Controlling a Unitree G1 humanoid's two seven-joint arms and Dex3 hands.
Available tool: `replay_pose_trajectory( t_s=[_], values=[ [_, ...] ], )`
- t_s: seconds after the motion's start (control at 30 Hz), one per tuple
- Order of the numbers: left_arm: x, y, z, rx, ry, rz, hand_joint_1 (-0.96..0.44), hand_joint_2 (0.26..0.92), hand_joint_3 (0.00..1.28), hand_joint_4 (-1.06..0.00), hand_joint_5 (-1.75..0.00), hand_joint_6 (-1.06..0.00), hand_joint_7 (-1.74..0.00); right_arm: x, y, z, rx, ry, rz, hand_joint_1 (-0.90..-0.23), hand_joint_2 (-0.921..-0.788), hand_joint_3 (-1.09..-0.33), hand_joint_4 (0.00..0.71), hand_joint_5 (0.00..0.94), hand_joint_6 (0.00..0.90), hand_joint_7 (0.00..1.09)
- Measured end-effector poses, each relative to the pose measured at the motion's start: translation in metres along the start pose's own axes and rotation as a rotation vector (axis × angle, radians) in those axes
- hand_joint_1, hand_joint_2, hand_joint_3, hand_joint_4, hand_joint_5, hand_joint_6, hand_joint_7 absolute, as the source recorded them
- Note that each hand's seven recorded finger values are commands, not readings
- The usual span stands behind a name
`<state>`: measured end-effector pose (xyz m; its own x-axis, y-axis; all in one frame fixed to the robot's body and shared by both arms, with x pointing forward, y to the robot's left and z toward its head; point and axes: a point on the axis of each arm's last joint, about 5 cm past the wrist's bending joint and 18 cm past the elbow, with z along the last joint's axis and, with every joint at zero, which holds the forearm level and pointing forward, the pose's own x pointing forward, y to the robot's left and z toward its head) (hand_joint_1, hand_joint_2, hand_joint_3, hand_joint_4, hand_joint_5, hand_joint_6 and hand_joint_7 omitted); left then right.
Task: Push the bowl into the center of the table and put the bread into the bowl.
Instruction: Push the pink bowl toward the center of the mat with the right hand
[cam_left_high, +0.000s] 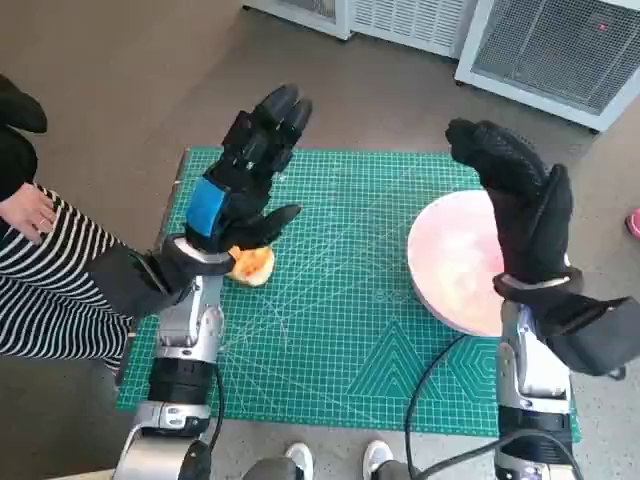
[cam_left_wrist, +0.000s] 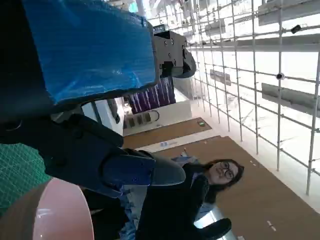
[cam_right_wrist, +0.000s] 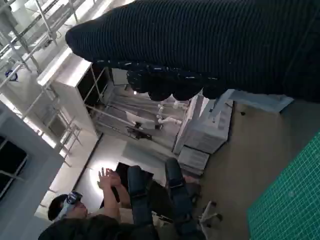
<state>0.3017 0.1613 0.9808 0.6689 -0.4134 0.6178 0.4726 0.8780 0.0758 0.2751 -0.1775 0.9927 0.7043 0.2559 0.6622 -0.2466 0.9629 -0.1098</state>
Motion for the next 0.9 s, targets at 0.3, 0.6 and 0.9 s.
replay_pose_trajectory(
  t_s=[0.3,0.6,0.9],
  values=[
    [0.0001,0.0,-0.0001,-0.003,0.005,-0.001,-0.58,0.921,0.26,-0.08,-0.03,0.0,-0.39,0.0001,0.0003,0.0,0.0,0.001,0.002,-0.673,-0.921,-0.701,0.121,0.0,0.007,0.47],
    [0.0003,-0.0002,-0.0005,-0.008,0.011,-0.002,-0.57,0.921,0.26,-0.09,-0.03,0.0,-0.39,0.0002,-0.0001,0.0002,-0.003,0.002,0.004,-0.679,-0.921,-0.7,0.121,0.0,0.008,0.48],
    [0.0003,-0.0002,-0.0006,-0.009,0.014,-0.003,-0.57,0.921,0.26,-0.1,-0.04,0.0,-0.39,0.0002,-0.0004,0.0003,-0.004,0.003,0.006,-0.679,-0.921,-0.7,0.123,0.001,0.008,0.48]
  ],
)
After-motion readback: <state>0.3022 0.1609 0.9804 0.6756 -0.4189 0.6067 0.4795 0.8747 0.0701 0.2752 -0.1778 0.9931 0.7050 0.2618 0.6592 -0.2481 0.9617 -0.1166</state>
